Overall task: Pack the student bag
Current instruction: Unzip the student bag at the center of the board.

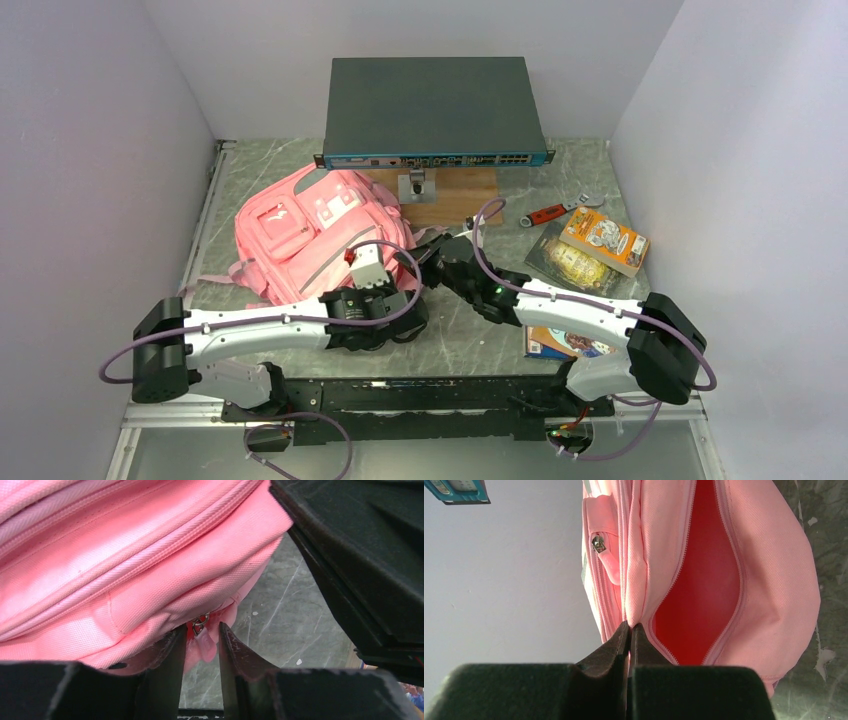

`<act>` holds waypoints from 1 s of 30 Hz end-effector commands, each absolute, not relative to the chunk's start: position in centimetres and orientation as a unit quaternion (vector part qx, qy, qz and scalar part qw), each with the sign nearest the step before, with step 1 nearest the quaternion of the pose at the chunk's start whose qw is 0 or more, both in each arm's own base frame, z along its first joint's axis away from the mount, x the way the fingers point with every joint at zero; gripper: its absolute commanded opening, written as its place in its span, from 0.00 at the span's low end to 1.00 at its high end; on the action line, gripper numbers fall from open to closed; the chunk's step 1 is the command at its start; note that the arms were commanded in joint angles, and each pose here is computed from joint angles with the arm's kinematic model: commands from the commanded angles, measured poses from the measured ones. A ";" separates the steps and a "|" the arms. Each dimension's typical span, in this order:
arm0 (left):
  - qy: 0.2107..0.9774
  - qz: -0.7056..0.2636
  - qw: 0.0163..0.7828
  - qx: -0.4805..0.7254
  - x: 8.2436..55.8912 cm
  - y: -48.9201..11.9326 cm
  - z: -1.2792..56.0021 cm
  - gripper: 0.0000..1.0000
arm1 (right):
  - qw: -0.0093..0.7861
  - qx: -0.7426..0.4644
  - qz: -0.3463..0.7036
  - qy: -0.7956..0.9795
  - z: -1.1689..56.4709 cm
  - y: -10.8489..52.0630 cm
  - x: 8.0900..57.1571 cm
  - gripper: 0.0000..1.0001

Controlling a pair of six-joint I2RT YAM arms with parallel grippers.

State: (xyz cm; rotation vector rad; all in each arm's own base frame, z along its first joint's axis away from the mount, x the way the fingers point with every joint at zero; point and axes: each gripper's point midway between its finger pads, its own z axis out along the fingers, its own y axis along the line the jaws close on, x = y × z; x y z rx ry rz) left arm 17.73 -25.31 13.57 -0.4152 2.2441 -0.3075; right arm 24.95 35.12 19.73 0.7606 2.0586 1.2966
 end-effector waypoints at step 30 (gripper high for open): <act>0.935 -0.077 0.346 -0.023 16.1 -16.7 7.8 0.00 | 0.422 0.174 0.483 0.748 23.1 20.9 31.7 0.00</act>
